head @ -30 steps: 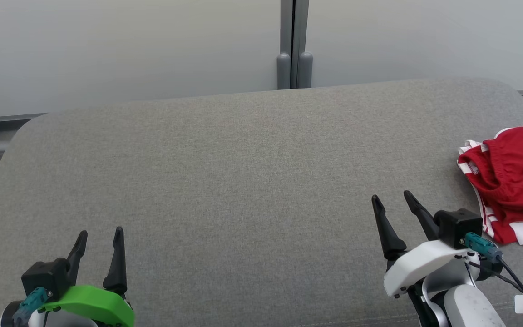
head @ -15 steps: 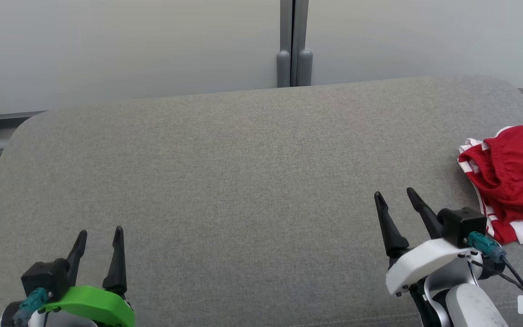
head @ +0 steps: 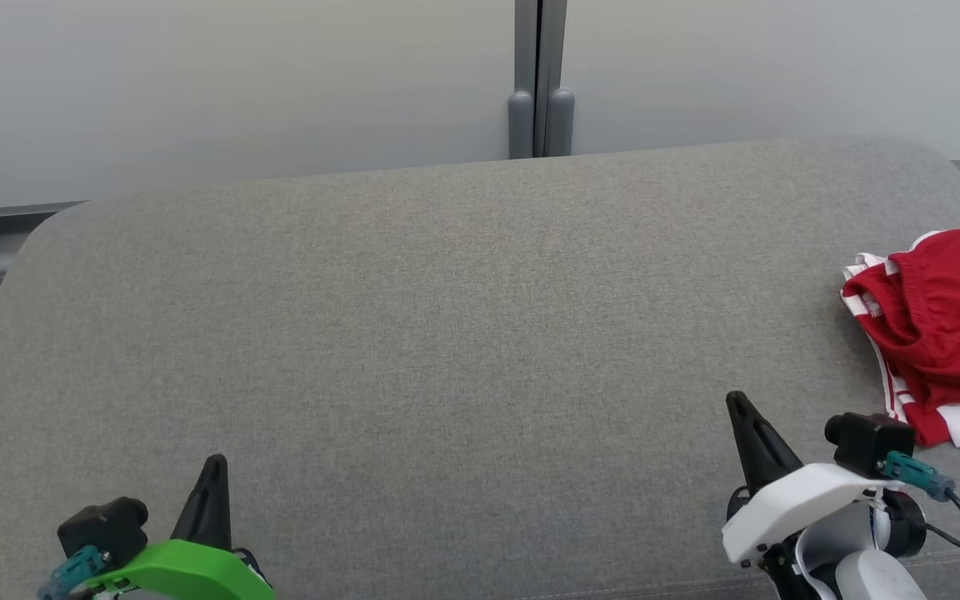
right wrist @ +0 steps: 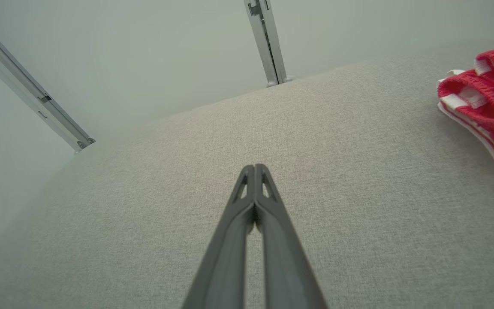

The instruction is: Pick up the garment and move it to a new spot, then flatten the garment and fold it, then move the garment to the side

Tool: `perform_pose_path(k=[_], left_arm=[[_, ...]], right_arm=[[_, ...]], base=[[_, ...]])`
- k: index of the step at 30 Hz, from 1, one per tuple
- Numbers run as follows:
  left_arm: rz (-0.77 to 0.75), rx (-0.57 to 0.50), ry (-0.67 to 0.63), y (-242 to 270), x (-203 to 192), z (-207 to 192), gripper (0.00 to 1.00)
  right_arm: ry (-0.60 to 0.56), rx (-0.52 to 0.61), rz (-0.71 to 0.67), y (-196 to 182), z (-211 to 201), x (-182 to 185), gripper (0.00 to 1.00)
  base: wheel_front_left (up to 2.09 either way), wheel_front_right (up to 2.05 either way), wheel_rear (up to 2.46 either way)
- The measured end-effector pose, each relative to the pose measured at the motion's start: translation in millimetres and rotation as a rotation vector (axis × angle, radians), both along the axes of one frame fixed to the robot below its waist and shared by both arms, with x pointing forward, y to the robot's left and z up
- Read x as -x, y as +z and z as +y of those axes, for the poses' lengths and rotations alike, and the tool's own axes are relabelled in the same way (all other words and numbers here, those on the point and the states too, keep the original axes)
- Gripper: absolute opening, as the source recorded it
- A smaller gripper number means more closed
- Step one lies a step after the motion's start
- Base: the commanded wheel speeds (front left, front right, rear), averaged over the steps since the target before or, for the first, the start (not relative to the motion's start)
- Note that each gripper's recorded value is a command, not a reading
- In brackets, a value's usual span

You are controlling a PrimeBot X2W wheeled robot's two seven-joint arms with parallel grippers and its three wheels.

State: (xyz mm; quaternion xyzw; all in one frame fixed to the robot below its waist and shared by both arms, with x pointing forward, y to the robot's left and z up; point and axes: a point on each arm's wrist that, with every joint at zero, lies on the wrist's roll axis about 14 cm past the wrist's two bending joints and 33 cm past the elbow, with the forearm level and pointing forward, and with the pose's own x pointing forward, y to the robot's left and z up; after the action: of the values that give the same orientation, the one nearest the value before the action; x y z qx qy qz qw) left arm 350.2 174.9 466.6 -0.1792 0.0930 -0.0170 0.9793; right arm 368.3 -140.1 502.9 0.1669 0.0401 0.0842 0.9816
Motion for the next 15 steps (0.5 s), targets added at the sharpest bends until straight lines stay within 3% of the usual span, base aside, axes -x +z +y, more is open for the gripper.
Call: perform_pose_path(k=[15], left_arm=[[0.028,0.229,0.044,2.1,-6.3,-1.9,0.0]], right_arm=[[-0.053,-0.231,0.05,-3.2,-15.1,-2.0,0.0]], base=[[0.0,0.0,0.0]])
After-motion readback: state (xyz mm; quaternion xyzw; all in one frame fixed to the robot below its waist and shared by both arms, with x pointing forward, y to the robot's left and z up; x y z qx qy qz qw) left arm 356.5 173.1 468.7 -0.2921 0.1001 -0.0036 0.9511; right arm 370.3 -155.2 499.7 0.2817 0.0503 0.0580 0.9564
